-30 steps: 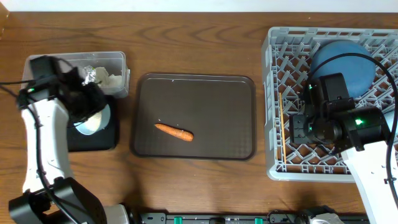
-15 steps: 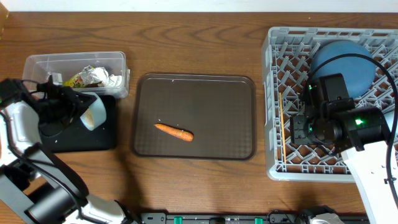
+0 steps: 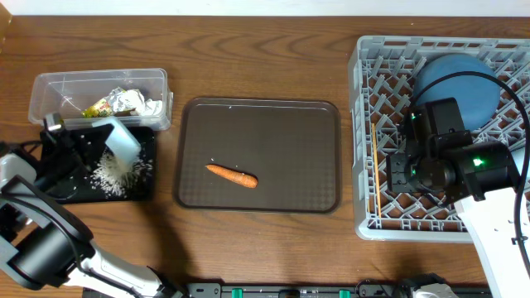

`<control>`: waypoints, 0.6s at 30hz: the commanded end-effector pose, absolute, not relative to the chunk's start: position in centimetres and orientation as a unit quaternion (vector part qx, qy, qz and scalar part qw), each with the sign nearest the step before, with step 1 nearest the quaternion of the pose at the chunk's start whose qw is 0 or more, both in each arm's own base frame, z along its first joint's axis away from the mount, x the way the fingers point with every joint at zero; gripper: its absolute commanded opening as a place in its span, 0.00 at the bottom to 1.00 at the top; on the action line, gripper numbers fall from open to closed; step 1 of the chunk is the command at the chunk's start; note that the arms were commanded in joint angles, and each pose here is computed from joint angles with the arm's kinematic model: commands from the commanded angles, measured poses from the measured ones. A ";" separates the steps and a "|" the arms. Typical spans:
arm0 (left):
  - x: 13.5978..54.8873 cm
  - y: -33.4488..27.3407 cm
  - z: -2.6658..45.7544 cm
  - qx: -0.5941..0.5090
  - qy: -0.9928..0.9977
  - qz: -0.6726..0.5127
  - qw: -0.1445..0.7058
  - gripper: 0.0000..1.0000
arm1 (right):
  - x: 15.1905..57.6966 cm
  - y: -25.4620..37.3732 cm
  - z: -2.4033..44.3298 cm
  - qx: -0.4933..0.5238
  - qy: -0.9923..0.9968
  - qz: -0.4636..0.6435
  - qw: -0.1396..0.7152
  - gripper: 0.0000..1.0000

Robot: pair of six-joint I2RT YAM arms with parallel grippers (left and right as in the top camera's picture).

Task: Sort waste into correct bins and load items into the dishwasher rack
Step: 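Tilt the bowl with the left gripper to pour rice onto the black tray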

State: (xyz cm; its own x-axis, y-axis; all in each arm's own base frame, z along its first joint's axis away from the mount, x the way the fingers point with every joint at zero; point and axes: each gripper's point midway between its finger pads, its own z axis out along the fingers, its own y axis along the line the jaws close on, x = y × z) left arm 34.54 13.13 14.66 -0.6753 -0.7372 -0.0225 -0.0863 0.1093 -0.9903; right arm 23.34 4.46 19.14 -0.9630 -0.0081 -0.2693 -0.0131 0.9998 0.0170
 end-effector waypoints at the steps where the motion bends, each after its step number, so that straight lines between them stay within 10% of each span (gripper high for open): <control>1: 34.4 13.6 15.5 -0.293 0.664 -0.623 0.291 0.06 | 23.3 3.9 18.9 -0.002 0.991 0.002 0.132 0.50; 18: 34.4 14.5 15.0 -0.342 0.651 -0.628 0.256 0.06 | 23.3 3.9 18.9 -0.001 0.991 0.002 0.131 0.50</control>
